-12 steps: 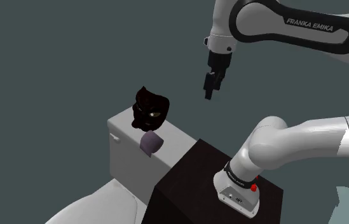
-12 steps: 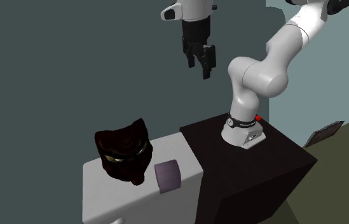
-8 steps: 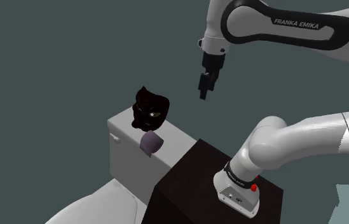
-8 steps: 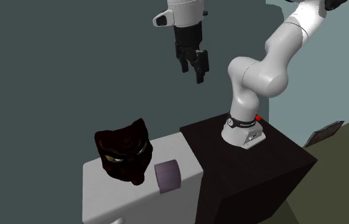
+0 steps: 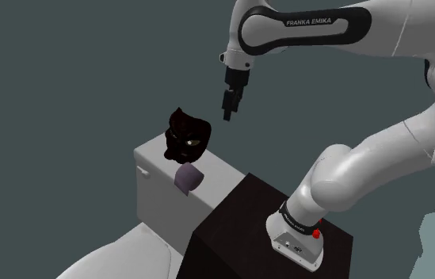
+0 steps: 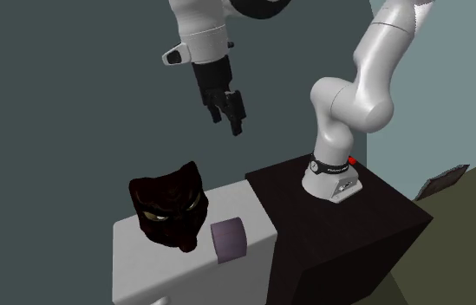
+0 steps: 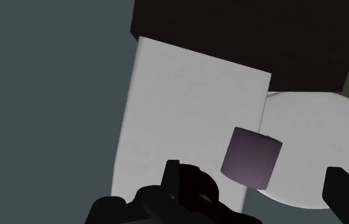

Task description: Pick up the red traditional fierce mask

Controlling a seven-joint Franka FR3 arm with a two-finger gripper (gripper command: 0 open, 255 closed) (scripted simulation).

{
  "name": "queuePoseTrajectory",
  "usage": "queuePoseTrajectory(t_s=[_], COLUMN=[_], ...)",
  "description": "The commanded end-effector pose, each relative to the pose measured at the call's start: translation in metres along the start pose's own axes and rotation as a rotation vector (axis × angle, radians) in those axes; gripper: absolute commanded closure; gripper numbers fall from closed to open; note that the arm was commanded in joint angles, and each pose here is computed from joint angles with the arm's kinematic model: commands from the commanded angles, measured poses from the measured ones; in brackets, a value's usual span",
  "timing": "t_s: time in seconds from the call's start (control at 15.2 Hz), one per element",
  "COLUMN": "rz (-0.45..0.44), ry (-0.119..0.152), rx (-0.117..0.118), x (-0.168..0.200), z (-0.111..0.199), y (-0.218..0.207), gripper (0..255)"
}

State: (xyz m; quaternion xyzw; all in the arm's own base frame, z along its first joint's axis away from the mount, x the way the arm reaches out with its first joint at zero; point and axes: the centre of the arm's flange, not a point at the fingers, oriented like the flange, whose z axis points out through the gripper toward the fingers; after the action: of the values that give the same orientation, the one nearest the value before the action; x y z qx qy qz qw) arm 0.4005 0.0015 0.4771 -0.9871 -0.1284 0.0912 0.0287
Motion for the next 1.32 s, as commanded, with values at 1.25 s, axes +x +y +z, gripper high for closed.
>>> queuePoseTrajectory(t_s=[1.25], rz=[-0.226], ry=[0.042], rx=[0.135], x=[0.148], z=[0.082], y=[0.028], gripper=[0])
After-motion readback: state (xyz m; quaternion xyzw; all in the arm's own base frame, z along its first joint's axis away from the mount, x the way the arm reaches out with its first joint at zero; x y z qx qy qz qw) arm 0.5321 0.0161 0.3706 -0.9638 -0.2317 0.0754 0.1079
